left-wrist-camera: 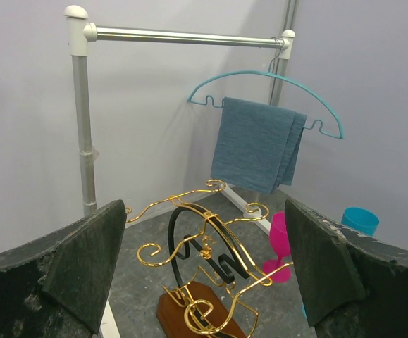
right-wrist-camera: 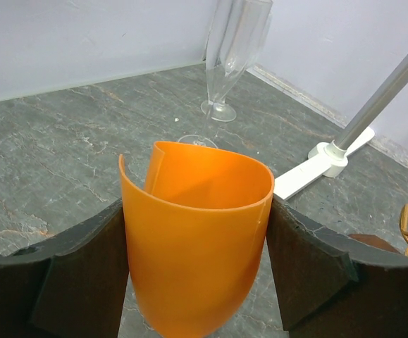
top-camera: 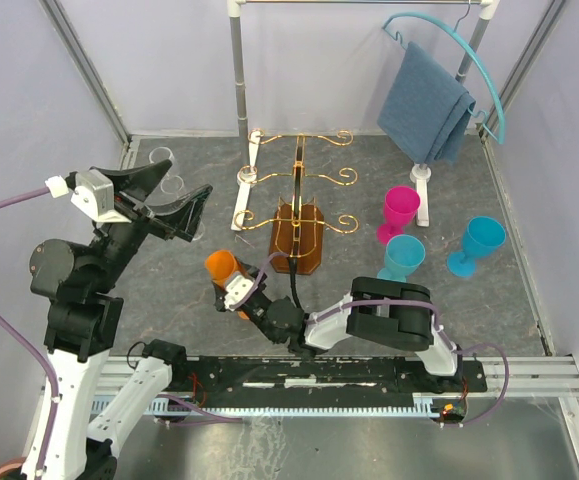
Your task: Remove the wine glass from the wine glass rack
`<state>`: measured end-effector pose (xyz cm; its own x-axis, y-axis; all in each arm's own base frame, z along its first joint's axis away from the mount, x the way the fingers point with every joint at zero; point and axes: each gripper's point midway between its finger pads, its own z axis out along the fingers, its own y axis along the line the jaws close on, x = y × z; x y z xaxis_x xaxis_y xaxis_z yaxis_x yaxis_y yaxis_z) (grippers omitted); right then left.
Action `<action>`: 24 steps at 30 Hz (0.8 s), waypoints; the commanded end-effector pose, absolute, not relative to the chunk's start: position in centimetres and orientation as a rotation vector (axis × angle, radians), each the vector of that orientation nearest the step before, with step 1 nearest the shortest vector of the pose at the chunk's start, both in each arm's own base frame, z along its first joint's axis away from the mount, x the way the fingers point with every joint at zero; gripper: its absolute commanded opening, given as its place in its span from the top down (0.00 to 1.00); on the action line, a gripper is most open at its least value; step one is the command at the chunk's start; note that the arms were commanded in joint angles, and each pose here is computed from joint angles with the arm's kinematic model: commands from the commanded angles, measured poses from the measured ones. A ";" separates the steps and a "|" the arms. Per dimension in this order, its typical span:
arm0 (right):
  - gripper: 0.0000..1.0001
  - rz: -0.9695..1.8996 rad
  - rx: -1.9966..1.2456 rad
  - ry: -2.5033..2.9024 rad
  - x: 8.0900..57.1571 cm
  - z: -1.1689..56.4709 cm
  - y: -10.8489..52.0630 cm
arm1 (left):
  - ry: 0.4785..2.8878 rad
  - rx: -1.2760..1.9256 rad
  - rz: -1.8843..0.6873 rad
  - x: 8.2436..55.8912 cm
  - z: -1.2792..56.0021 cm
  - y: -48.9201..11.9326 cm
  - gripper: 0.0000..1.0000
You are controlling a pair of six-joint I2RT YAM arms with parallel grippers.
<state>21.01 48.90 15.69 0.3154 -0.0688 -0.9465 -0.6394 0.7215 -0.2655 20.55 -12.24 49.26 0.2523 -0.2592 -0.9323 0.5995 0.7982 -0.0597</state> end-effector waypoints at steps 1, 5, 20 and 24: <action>0.26 0.446 -0.629 1.189 21.1 17.2 47.6 | 1.144 0.354 -0.554 20.4 49.8 -11.9 0.01; 0.20 0.447 -0.635 1.194 20.9 17.2 46.8 | 1.150 0.350 -0.558 20.6 49.5 -11.9 0.01; 0.25 0.462 -0.687 1.165 20.0 17.8 45.7 | 1.368 0.177 -0.494 24.5 44.2 -10.2 0.07; 0.26 0.479 -0.694 1.147 19.6 18.6 45.4 | 1.564 -0.087 -0.347 26.7 39.0 -6.5 0.20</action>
<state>20.07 45.95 15.58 0.3152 -0.0859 -0.9451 -0.6582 0.6977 -0.2829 24.09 -10.47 44.62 0.1266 -0.2435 -0.9616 0.4560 0.8752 -0.1616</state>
